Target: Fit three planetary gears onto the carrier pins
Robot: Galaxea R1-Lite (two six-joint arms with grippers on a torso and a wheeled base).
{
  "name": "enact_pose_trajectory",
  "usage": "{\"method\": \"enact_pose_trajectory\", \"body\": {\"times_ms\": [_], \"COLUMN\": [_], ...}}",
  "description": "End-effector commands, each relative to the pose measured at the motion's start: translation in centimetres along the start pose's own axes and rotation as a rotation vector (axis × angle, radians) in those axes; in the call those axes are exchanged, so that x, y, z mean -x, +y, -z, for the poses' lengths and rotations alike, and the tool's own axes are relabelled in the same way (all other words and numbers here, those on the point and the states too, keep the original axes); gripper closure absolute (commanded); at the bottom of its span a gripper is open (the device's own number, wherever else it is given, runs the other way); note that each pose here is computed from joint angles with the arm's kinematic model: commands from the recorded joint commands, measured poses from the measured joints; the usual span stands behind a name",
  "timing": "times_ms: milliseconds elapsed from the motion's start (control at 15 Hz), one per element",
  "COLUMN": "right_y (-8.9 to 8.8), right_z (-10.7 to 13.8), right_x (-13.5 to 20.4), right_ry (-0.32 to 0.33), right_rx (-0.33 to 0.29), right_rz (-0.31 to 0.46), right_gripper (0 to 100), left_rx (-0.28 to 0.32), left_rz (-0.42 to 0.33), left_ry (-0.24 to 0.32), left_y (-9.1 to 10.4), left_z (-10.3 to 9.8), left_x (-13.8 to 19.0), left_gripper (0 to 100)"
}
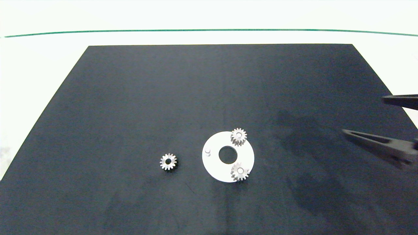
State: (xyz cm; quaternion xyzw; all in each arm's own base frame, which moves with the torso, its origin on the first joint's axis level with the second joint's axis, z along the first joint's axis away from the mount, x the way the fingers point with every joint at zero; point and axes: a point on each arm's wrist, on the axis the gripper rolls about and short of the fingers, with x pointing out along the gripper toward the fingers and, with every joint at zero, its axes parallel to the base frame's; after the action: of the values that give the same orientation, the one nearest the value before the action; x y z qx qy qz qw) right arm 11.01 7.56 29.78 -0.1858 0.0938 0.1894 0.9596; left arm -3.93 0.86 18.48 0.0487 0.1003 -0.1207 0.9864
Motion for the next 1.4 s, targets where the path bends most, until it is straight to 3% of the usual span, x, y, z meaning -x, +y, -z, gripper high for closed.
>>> {"method": "enact_pose_trajectory", "body": {"times_ms": [67, 267, 533, 733, 933, 1200, 1267, 1400], "right_y": [-0.7, 0.5, 1.5, 1.8, 2.1, 2.0, 2.0, 2.0], "right_z": [11.9, 13.9, 14.2, 14.7, 15.3, 15.2, 15.2, 15.3], "right_x": [15.5, 18.0, 18.9, 19.5, 19.6, 19.7, 19.7, 19.6], "right_ry": [-0.119, -0.142, -0.162, -0.191, -0.201, -0.218, -0.220, -0.215], "right_rx": [-0.092, -0.119, -0.139, -0.145, -0.155, -0.178, -0.178, -0.177], "right_rz": [0.294, 0.396, 0.496, 0.516, 0.517, 0.510, 0.509, 0.504], "right_gripper": [0, 0, 0, 0, 0, 0, 0, 0], "left_rx": [-0.062, -0.073, -0.109, -0.155, -0.158, -0.157, -0.159, -0.177], "left_rz": [0.031, 0.036, 0.066, 0.189, 0.187, 0.172, 0.154, 0.190], "left_ry": [0.084, 0.098, 0.199, 0.180, 0.201, 0.137, 0.137, 0.139], "left_y": [0.1, 0.1, -0.1, -1.3, -1.8, -2.1, -2.1, -3.1], "left_z": [-0.3, -0.7, -0.1, 0.9, 0.4, -1.5, -1.8, -1.9], "left_x": [-3.4, -5.1, -9.0, -12.4, -15.5, -17.8, -18.3, -19.6], "left_gripper": [0, 0, 0, 0, 0, 0, 0, 0]}}
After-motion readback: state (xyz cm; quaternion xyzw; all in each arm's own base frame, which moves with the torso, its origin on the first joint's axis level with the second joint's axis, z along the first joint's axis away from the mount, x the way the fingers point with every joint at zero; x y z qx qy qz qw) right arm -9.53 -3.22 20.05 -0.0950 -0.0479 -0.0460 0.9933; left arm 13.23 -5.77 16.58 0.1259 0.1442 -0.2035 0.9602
